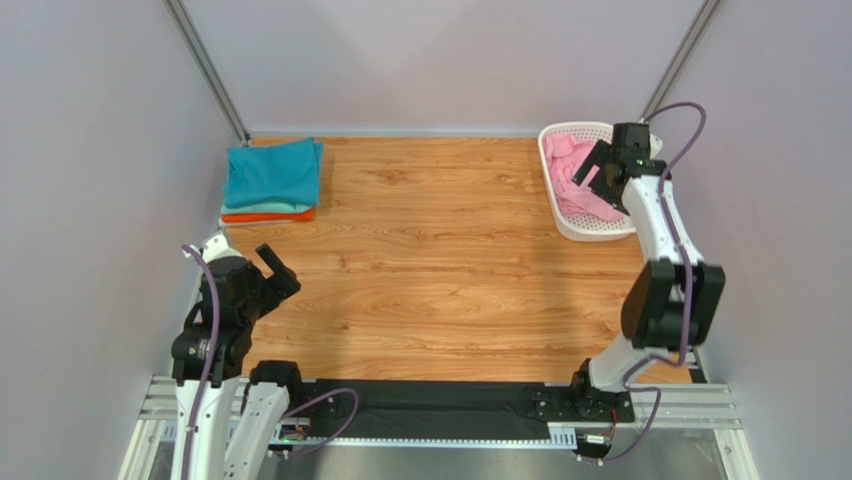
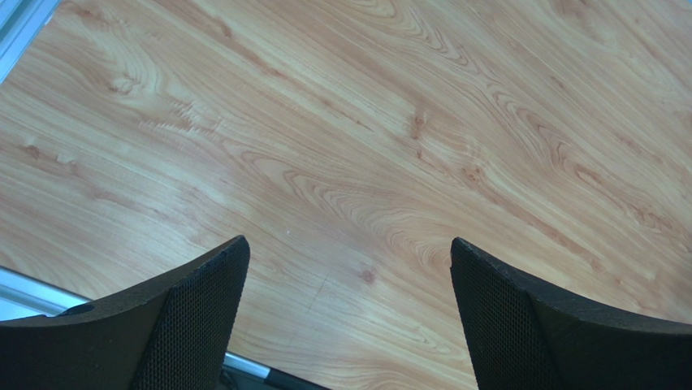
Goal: Fold and stack the t-shirts
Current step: Grab the tshirt from the pile, then move the tshirt to the center of the board, then flatten the tshirt out
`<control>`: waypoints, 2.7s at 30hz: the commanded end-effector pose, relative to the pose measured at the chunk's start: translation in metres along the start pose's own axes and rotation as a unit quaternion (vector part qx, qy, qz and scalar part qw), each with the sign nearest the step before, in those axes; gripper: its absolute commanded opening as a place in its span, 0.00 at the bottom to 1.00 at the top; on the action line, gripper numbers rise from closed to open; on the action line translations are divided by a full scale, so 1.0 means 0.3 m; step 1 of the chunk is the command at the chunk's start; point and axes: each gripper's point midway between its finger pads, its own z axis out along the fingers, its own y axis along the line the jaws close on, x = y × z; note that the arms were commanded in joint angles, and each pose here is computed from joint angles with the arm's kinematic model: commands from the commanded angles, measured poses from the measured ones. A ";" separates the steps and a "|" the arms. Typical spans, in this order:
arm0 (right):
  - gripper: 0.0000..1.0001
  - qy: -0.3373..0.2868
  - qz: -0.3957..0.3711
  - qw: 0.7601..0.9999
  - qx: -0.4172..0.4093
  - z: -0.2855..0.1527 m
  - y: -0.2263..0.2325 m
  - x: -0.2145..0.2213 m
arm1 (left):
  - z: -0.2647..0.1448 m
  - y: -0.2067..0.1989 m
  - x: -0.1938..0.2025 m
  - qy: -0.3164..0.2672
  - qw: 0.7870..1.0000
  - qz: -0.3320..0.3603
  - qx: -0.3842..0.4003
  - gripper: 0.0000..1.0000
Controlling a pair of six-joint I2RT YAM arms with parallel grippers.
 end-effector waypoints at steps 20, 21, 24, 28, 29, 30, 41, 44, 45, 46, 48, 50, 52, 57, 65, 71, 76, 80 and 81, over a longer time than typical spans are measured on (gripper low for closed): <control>0.00 0.045 -0.054 0.996 -0.053 0.364 0.144 -0.140 | 0.011 0.000 0.031 0.011 1.000 -0.014 0.004 1.00; 0.00 0.018 -0.055 0.996 -0.069 0.278 0.170 -0.199 | 0.010 0.002 0.034 0.012 1.000 -0.014 0.003 1.00; 0.00 -0.043 -0.070 0.991 -0.109 0.061 0.230 -0.298 | 0.006 0.003 0.033 0.007 1.000 -0.018 0.006 1.00; 0.00 -0.123 -0.102 0.973 -0.167 -0.261 0.325 -0.367 | 0.000 0.004 0.031 0.002 1.000 -0.021 0.008 1.00; 0.00 -0.140 -0.108 0.968 -0.180 -0.331 0.344 -0.375 | 0.000 0.005 0.032 0.002 1.000 -0.021 0.008 1.00; 0.00 -0.170 -0.123 0.954 -0.213 -0.476 0.401 -0.375 | 0.001 0.004 0.033 0.002 1.000 -0.021 0.009 1.00; 0.00 -0.228 -0.212 0.785 -0.536 -1.329 0.695 -0.135 | 0.002 0.008 0.033 0.002 1.000 -0.023 0.004 1.00; 0.00 -0.204 -0.242 0.742 -0.591 -1.427 0.746 -0.026 | 0.002 0.010 0.032 0.002 1.000 -0.024 0.002 1.00; 0.00 -0.201 -0.247 0.738 -0.595 -1.428 0.753 -0.012 | 0.003 0.011 0.033 0.003 1.000 -0.023 0.001 1.00; 0.00 -0.197 -0.251 0.739 -0.593 -1.416 0.758 0.001 | 0.005 0.013 0.035 0.004 1.000 -0.023 -0.001 1.00; 0.00 -0.178 -0.249 0.768 -0.563 -1.321 0.755 0.034 | 0.006 0.016 0.035 0.005 1.000 -0.023 -0.004 1.00; 0.00 -0.187 -0.241 0.806 -0.508 -1.218 0.716 0.033 | 0.006 0.018 0.035 0.005 1.000 -0.023 -0.006 1.00; 0.02 -0.164 -0.245 0.862 -0.413 -0.987 0.660 0.106 | 0.010 0.017 0.037 0.007 1.000 -0.023 -0.007 1.00; 0.22 -0.048 -0.235 0.940 -0.243 -0.500 0.397 0.398 | 0.038 -0.008 0.080 0.044 0.999 -0.030 0.004 1.00; 1.00 0.038 -0.227 0.963 -0.137 -0.285 0.192 0.588 | 0.171 -0.132 0.300 0.182 0.977 -0.055 0.101 1.00; 1.00 0.030 -0.216 0.969 -0.121 -0.286 0.152 0.589 | 0.275 -0.196 0.343 0.211 0.966 -0.057 0.136 1.00; 1.00 0.032 -0.211 0.974 -0.075 -0.239 0.067 0.607 | 0.352 -0.240 0.324 0.212 0.968 -0.041 0.125 1.00; 1.00 0.051 -0.204 0.976 -0.051 -0.195 0.015 0.631 | 0.460 -0.291 0.326 0.232 0.967 -0.022 0.105 1.00; 1.00 0.058 -0.200 0.977 -0.043 -0.181 -0.002 0.639 | 0.475 -0.304 0.335 0.241 0.965 -0.016 0.101 1.00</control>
